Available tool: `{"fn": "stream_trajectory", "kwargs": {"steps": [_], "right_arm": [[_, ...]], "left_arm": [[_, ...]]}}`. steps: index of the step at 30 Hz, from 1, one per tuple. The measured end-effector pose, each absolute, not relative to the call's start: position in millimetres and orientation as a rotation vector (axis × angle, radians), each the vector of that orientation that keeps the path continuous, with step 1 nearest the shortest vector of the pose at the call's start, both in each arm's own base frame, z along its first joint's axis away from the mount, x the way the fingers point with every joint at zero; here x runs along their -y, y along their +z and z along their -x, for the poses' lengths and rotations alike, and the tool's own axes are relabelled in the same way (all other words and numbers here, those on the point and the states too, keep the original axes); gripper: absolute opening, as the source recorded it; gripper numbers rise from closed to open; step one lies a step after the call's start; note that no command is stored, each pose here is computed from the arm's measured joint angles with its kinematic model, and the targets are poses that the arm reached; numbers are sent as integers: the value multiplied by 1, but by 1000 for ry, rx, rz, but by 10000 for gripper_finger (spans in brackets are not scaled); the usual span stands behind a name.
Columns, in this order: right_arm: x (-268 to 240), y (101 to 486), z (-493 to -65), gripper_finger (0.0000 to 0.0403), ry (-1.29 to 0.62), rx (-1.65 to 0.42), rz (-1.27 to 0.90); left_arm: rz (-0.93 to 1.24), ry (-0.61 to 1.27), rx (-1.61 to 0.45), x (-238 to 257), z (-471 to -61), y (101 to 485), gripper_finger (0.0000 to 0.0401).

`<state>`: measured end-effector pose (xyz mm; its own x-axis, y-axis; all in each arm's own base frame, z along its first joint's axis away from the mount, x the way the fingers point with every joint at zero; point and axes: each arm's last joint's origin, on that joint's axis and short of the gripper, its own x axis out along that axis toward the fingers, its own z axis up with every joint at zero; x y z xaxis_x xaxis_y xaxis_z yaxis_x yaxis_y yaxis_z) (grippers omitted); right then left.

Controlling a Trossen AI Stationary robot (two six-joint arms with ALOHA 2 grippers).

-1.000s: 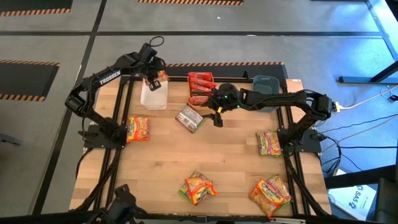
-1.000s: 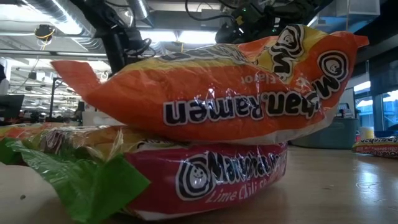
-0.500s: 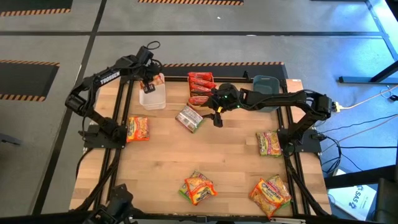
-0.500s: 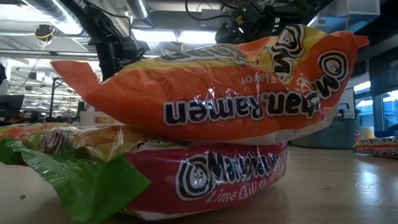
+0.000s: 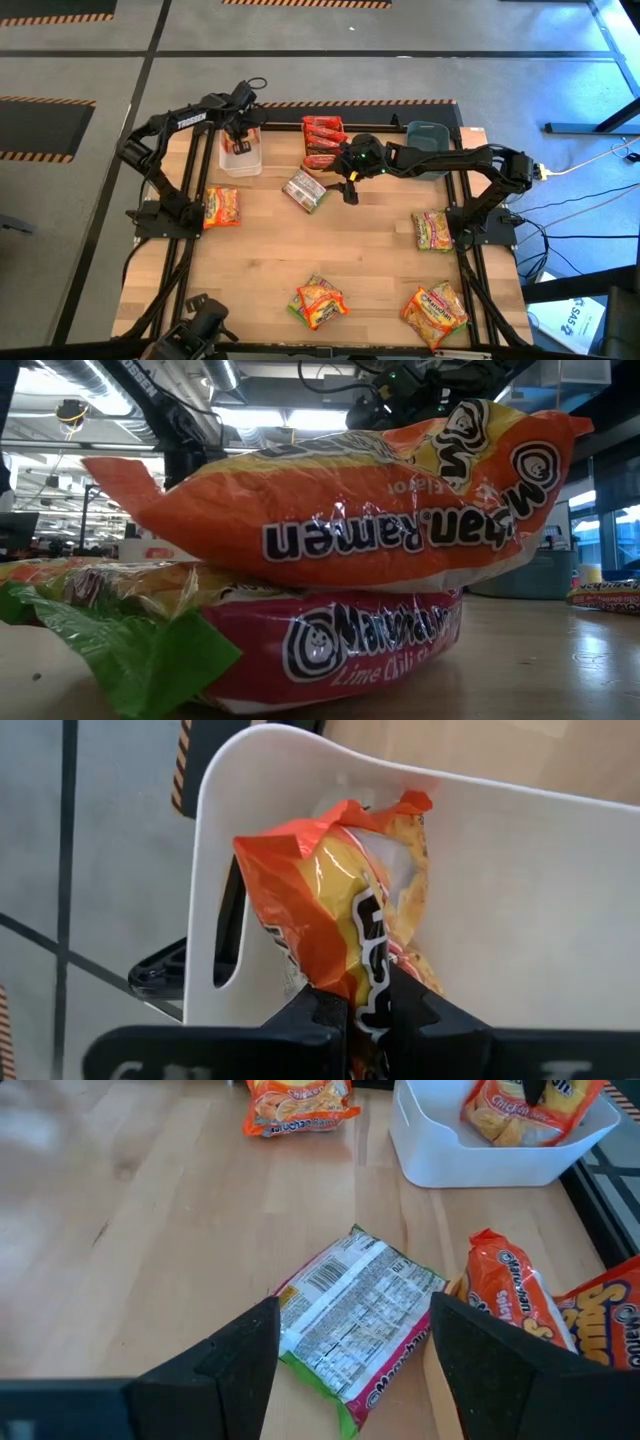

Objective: Sort Maruchan noodles
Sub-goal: Put the light orange noodle pack into the white bin

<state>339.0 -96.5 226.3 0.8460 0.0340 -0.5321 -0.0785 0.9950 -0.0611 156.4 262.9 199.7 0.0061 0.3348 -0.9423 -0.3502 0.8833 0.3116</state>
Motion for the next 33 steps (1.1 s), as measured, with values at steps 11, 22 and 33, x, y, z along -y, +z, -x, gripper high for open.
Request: {"fn": "stream_trajectory", "kwargs": {"steps": [11, 22, 33], "right_arm": [[95, 227, -339, 241, 97, -551, 70], [95, 226, -339, 241, 97, -552, 70], [95, 226, -339, 241, 97, -552, 70]], "left_arm": [[4, 650, -1429, -269, -158, 202, 81], [1, 747, -1399, -261, -160, 217, 150], [40, 691, -1098, -216, -175, 269, 149]]}}
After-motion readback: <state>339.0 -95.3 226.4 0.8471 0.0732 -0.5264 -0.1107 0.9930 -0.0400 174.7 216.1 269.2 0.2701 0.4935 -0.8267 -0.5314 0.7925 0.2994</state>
